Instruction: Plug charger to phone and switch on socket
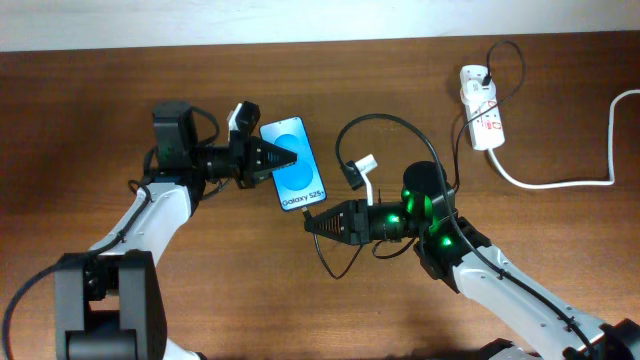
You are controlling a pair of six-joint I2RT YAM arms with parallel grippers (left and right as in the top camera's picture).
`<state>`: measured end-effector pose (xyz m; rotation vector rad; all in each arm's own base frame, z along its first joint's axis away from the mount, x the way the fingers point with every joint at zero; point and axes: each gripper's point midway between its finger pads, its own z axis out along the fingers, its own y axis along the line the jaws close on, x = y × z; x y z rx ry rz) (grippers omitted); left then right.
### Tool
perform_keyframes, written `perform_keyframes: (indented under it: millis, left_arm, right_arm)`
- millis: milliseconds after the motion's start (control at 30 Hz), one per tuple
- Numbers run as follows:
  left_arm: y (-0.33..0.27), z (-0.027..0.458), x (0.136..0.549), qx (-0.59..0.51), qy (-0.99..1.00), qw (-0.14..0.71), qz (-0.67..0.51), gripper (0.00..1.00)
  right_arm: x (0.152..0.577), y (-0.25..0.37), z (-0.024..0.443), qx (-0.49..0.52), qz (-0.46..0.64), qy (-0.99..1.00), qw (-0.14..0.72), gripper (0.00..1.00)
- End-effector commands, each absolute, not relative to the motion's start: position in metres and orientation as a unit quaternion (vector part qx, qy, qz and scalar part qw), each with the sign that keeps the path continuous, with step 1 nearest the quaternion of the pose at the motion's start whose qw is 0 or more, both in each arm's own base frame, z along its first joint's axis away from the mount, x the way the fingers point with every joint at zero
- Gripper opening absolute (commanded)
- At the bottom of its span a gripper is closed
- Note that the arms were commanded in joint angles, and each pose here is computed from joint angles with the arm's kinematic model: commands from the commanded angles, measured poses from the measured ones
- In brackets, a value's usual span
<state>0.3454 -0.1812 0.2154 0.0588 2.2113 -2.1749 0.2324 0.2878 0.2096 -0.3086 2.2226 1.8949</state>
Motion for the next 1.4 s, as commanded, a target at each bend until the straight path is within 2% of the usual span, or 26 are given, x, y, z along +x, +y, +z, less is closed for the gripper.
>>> perform_keyframes:
  millis: [0, 633, 1100, 1367]
  left_arm:
    - [-0.18, 0.222, 0.343, 0.036, 0.706, 0.019, -0.707, 0.0]
    - [-0.18, 0.222, 0.343, 0.038, 0.706, 0.022, -0.707, 0.0]
    - [-0.18, 0.221, 0.344, 0.037, 0.707, 0.025, -0.705, 0.0]
    - [-0.18, 0.221, 0.344, 0.038, 0.707, 0.024, -0.705, 0.0]
  right_arm:
    - [0.227, 0.289, 0.207, -0.113, 0.643, 0.752, 0.094, 0.04]
    - [0.236, 0.283, 0.206, -0.074, 0.644, 0.757, 0.081, 0.04]
    - [0.238, 0.284, 0.213, -0.086, 0.65, 0.749, 0.097, 0.04]
    - [0.245, 0.284, 0.211, -0.048, 0.646, 0.756, 0.092, 0.04]
